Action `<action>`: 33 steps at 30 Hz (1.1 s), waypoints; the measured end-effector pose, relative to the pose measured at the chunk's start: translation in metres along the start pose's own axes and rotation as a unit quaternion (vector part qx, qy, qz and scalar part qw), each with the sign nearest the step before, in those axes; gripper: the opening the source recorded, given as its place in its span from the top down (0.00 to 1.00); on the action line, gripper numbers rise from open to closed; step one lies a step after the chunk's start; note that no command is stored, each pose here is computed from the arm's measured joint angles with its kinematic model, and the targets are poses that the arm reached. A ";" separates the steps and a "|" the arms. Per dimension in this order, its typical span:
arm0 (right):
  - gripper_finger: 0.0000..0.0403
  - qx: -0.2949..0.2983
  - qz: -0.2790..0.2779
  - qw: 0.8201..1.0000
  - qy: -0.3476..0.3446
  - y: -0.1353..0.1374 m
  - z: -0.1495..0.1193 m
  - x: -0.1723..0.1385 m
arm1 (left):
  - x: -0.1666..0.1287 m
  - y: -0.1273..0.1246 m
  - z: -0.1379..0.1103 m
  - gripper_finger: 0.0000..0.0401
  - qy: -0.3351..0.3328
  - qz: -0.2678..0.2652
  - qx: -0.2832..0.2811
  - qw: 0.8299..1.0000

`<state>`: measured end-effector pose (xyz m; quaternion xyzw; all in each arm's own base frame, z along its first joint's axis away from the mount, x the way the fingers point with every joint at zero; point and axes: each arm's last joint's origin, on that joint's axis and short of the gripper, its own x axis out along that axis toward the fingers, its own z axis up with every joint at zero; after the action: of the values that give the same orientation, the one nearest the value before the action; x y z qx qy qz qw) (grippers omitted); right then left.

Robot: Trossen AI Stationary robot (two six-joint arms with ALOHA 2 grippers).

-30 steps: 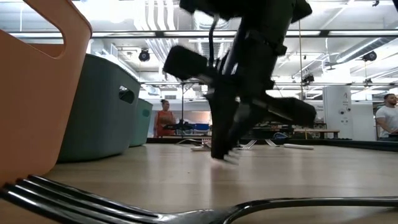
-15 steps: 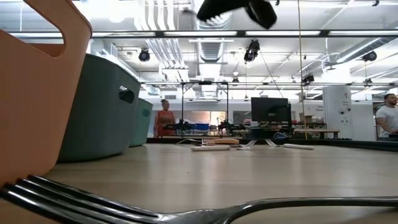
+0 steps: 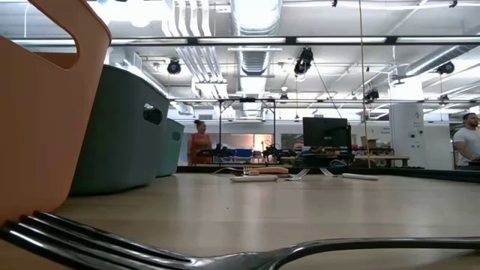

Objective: Sort silverware by color (type)
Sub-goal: Put the black fork into the blue bin

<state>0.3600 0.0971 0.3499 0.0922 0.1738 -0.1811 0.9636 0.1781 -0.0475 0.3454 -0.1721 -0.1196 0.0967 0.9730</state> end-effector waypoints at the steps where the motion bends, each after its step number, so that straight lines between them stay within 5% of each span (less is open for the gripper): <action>1: 0.98 -0.004 0.000 1.000 -0.001 0.000 0.000 0.000 | 0.003 -0.001 -0.003 0.75 0.005 0.001 0.003 1.000; 14: 0.98 -0.053 -0.006 0.999 -0.004 -0.007 0.004 0.004 | 0.045 -0.028 0.002 0.57 0.079 0.049 0.062 0.994; 33: 0.98 -0.141 0.022 0.990 -0.004 -0.005 0.005 0.004 | 0.054 -0.035 0.010 0.57 0.084 0.070 0.078 0.991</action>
<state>0.3630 0.0901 0.3526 -0.0417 0.1918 -0.1343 0.9713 0.2325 -0.0642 0.3774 -0.1111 -0.0169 0.1591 0.9809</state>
